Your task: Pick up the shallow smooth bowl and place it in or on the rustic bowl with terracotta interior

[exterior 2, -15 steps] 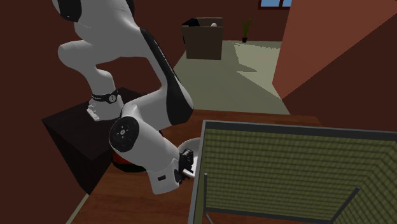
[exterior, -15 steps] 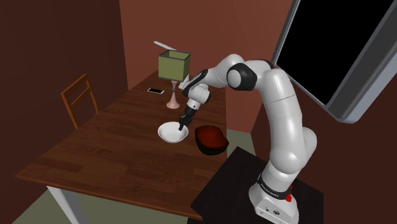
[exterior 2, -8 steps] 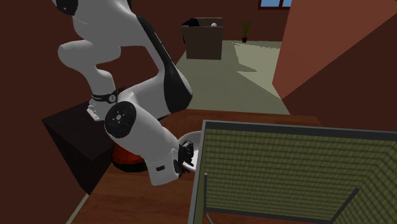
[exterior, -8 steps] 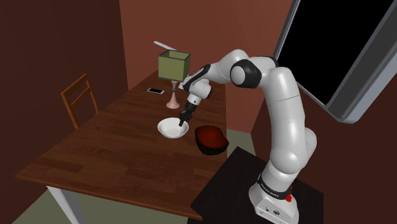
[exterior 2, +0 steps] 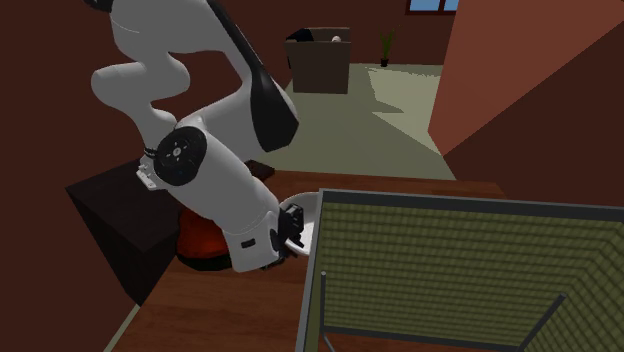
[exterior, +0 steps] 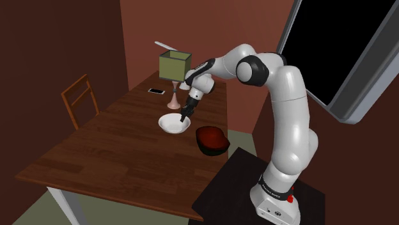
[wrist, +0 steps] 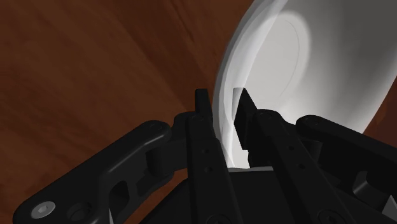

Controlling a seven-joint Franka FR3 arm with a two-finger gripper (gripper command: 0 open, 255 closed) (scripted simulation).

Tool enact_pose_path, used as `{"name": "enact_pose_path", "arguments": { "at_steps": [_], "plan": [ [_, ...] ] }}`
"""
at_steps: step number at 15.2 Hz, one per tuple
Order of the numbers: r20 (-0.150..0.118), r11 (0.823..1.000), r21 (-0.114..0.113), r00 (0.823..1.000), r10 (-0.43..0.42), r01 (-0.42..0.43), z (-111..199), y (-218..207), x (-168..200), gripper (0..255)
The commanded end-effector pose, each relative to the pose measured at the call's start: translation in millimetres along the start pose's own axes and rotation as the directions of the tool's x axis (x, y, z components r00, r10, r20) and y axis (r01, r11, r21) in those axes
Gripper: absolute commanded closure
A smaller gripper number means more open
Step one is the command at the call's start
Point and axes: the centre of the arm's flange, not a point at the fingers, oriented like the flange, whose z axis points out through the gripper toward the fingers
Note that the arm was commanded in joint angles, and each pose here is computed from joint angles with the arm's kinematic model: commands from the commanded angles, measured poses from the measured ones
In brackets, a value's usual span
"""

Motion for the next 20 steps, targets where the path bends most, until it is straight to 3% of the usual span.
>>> {"name": "enact_pose_path", "arguments": {
  "at_steps": [1, 15, 20],
  "plan": [
    [0.000, 1.000, 0.000, 1.000, 0.000, 0.000, -10, -5, 0, 255],
    [0.000, 1.000, 0.000, 1.000, 0.000, 0.000, -71, -41, 2, 255],
    [0.000, 1.000, 0.000, 1.000, 0.000, 0.000, -90, -18, -57, 255]
  ]
}}
